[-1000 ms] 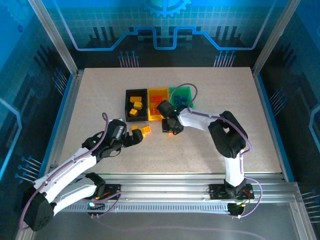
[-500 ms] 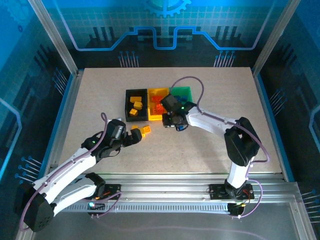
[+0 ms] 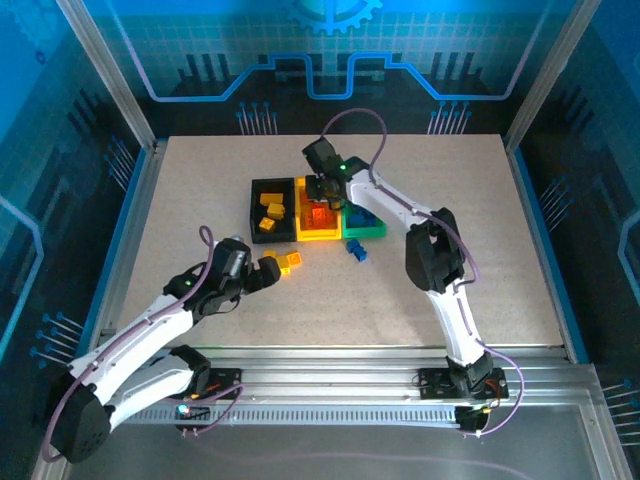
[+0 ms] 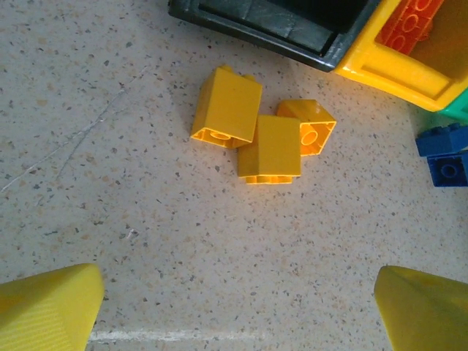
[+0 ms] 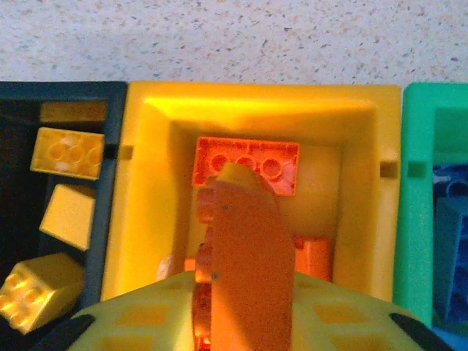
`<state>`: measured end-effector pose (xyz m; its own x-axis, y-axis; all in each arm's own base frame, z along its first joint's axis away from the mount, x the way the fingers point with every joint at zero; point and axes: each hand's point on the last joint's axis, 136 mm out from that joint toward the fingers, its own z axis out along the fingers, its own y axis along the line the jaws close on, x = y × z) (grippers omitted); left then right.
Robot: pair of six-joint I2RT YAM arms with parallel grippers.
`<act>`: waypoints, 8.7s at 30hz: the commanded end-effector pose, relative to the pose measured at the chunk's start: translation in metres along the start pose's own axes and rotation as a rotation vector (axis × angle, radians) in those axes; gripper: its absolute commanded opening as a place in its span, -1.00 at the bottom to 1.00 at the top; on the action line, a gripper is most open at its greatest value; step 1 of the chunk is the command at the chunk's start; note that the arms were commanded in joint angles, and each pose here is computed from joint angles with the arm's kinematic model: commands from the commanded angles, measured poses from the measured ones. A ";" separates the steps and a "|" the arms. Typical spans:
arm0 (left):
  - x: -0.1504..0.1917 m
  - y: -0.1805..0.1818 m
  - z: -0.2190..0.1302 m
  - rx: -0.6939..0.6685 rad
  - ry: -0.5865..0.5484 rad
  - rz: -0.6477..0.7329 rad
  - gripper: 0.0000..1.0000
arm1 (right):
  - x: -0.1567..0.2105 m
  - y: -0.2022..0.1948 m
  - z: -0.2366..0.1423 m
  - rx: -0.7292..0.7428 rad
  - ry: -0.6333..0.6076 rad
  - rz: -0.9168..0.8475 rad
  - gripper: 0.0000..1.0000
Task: Sort the legos into containers by color
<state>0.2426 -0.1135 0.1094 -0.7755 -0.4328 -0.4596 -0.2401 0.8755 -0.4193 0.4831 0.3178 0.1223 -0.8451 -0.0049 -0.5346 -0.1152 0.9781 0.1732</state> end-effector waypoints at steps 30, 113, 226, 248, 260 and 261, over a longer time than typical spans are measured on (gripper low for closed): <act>-0.044 0.022 0.112 -0.119 -0.006 -0.077 0.08 | 0.056 -0.022 -0.117 -0.161 -0.108 0.037 0.27; 0.000 -0.020 0.119 -0.098 0.114 0.172 -0.13 | 0.120 -0.081 -0.121 -0.129 -0.031 0.178 0.31; -0.155 -0.135 0.041 0.151 -0.150 0.062 0.98 | 0.158 -0.106 -0.065 -0.036 0.126 0.098 0.38; -0.006 -0.026 0.006 0.222 -0.064 -0.182 0.98 | 0.174 -0.110 -0.022 0.002 0.184 0.050 -0.41; 0.021 -0.004 0.031 0.191 -0.017 -0.193 0.98 | 0.142 -0.104 -0.104 -0.040 0.013 0.078 -0.53; 0.022 -0.004 0.031 0.190 -0.012 -0.194 0.98 | 0.131 -0.103 -0.107 -0.032 -0.003 0.082 -0.51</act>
<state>0.2479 -0.1291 0.0836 -0.7093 -0.5838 -0.3951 -0.2607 0.7379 -0.6226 0.3115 0.1944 0.0924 -0.8859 0.0362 -0.4625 -0.0872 0.9662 0.2427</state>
